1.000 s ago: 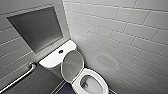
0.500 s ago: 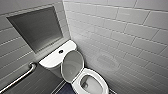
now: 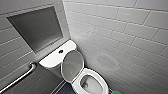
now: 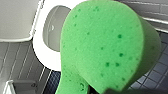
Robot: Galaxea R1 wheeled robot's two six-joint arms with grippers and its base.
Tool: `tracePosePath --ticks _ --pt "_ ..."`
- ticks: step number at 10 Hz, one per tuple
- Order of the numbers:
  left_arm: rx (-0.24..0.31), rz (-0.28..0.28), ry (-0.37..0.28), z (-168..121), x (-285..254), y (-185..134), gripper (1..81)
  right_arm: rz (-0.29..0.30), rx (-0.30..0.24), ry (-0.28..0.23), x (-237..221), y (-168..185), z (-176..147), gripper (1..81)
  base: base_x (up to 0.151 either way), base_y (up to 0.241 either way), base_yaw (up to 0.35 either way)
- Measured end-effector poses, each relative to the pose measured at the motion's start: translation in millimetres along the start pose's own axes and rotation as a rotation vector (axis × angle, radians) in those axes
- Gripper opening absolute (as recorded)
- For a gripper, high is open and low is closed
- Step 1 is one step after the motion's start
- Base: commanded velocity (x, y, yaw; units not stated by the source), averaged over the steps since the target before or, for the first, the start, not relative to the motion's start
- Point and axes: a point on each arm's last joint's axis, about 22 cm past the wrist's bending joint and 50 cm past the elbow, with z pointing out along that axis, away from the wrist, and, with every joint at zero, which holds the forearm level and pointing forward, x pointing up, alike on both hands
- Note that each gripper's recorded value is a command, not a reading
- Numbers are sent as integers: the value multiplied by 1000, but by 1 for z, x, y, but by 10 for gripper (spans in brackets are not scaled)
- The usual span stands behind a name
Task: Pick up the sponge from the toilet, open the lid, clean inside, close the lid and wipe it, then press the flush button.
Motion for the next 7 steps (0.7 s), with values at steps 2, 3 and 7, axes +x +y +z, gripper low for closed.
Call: tracePosePath --ticks 2,3,7 --pt "8 -11 -26 0 -12 -4 811 -10 15 -14 12 -14 20 10 0 0 0" --pt "12 -19 -43 2 -19 -3 811 -6 10 -34 10 -13 28 10 0 0 0" --pt "21 -22 -49 7 -20 -1 811 -57 -9 11 85 -28 29 10 0 0 0"
